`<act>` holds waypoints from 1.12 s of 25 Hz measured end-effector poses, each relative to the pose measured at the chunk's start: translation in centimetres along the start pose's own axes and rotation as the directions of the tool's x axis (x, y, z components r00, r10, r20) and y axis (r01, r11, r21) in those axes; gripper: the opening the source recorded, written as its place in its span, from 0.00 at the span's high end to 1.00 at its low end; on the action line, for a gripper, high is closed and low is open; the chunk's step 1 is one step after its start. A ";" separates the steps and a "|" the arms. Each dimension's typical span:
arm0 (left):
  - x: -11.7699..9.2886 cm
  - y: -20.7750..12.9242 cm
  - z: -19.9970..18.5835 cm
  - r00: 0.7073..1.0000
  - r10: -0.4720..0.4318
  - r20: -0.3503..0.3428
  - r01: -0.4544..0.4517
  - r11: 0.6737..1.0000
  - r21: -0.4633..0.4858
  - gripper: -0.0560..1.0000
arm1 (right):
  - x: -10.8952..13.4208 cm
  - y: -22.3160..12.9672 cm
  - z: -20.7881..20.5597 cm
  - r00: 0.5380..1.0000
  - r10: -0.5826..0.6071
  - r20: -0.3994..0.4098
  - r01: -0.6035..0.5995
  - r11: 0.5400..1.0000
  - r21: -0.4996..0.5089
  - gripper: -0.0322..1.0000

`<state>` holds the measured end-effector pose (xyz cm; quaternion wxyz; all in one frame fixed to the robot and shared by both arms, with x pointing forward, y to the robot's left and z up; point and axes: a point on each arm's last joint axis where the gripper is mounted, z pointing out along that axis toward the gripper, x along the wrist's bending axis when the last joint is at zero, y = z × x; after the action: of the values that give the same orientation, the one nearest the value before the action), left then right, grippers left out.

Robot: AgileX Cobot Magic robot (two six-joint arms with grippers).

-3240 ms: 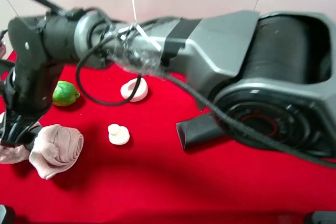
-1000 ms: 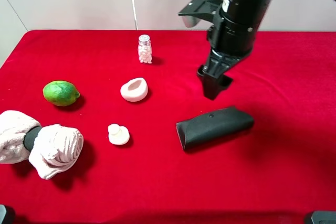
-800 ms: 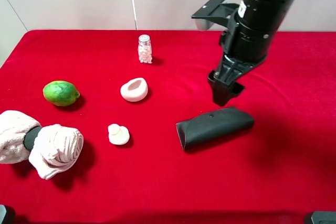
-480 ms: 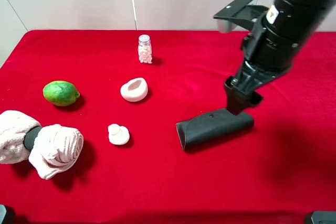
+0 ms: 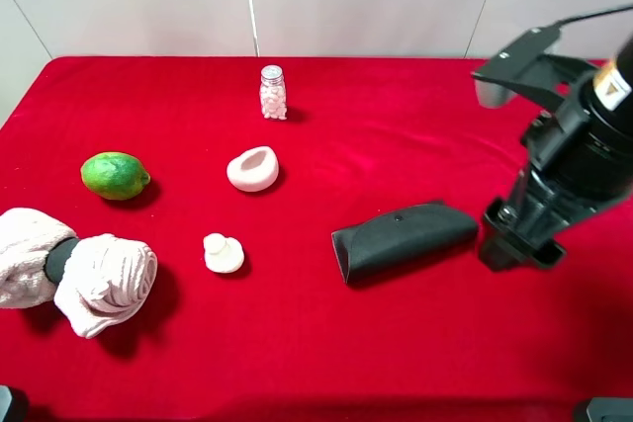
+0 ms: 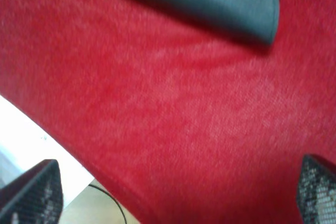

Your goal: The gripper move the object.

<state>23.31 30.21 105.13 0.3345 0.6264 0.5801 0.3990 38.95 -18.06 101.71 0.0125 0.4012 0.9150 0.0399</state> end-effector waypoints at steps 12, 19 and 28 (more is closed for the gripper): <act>0.0 0.0 0.0 1.000 0.000 0.000 0.000 1.000 0.000 0.02 | 0.4 -5.3 0.3 1.000 0.009 0.012 -0.008 0.994 -0.106 0.30; 0.0 0.0 0.0 1.000 0.000 0.000 0.000 1.000 0.000 0.02 | 0.6 -7.7 0.8 1.000 0.015 0.022 -0.011 0.983 -0.184 0.30; 0.0 0.0 0.0 1.000 0.000 0.000 0.000 1.000 0.000 0.02 | 0.8 -8.9 -0.7 0.999 0.023 0.027 -0.013 0.950 -0.313 0.30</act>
<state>23.31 30.21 105.13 0.3345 0.6264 0.5801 0.3990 31.86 -23.58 101.70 0.0896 0.4029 0.8932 0.1782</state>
